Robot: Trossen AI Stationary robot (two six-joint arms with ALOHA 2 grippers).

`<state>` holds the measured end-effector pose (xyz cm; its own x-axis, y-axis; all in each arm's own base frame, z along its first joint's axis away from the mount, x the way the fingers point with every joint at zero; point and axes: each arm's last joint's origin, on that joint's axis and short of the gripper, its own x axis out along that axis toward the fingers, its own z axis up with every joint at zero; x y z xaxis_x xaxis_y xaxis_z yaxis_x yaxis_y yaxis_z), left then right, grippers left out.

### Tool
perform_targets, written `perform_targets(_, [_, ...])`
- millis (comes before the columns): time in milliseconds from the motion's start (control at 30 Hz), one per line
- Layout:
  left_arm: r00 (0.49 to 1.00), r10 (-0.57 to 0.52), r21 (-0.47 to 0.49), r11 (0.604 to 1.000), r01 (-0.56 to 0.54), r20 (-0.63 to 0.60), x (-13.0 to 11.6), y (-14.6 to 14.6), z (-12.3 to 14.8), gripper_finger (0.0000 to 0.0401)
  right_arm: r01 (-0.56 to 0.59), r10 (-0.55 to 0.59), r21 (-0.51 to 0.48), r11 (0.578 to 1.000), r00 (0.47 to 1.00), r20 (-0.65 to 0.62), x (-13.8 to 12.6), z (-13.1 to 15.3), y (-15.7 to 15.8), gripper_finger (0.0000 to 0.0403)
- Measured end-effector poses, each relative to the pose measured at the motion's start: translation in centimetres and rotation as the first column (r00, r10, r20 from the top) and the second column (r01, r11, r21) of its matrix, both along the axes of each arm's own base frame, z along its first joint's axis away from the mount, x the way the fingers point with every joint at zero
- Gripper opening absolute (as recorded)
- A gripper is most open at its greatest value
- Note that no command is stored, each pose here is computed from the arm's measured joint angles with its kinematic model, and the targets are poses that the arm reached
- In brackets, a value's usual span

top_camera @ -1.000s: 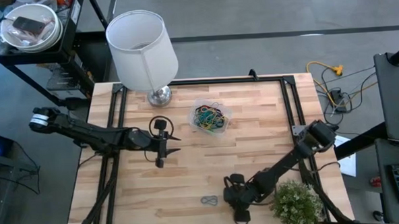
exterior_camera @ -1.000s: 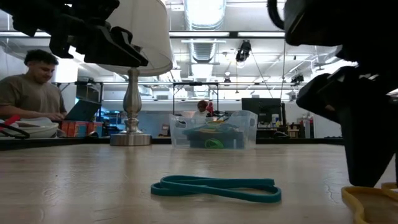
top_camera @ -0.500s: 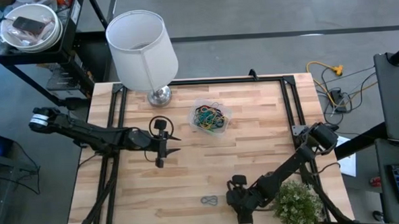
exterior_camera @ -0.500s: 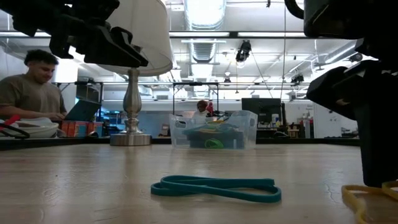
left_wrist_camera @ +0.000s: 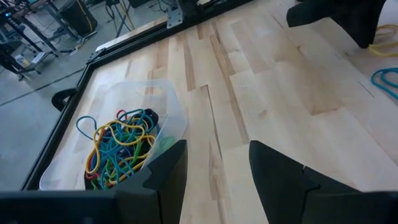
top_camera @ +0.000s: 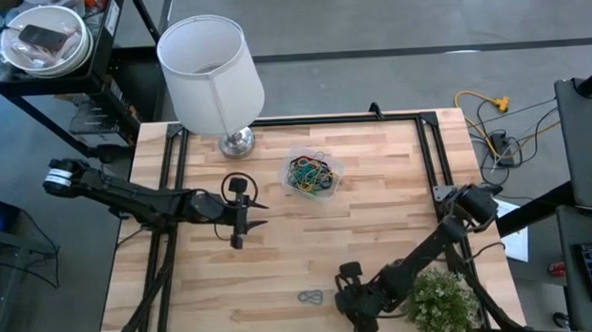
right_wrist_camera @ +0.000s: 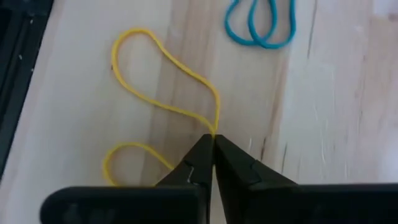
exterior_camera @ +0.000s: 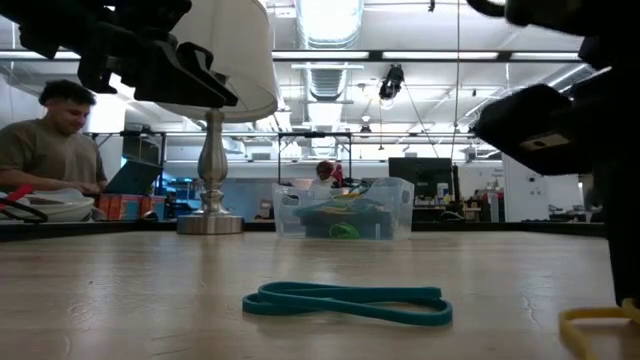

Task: Pick and place rubber bands into bin
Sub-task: Put the yellow rubber bands into the bin

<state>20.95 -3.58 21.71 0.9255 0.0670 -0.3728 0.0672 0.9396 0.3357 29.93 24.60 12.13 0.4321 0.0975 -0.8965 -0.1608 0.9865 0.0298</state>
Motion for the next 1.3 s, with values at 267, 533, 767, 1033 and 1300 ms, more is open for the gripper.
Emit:
perform_targets(267, [1.000,0.000,0.000,1.000,0.000,0.000,0.0,0.0,0.0,0.0157,-0.081,0.104,-0.171,0.982,0.986,0.134,1.3,2.0,0.9,0.0008])
perform_targets(533, [1.000,0.000,0.000,1.000,0.000,0.000,0.0,0.0,0.0,0.0157,-0.065,0.149,-0.360,0.931,0.967,0.209,2.1,4.2,1.1,0.0008])
perform_targets(767, [1.000,-0.001,0.001,1.000,0.001,0.000,0.0,0.0,0.0,0.0157,-0.038,0.164,-0.483,0.875,0.961,0.222,2.5,5.8,0.9,0.0008])
perform_targets(1033, [1.000,-0.001,0.002,1.000,0.001,0.000,0.0,0.0,0.0,0.0157,0.102,0.111,-0.641,0.761,0.953,0.283,2.9,8.7,-0.4,0.0008])
perform_targets(1300, [1.000,-0.002,0.002,1.000,0.002,0.000,0.0,0.0,0.0,0.0157,0.279,0.005,-0.659,0.699,0.919,0.394,3.6,12.8,-4.4,0.0008])
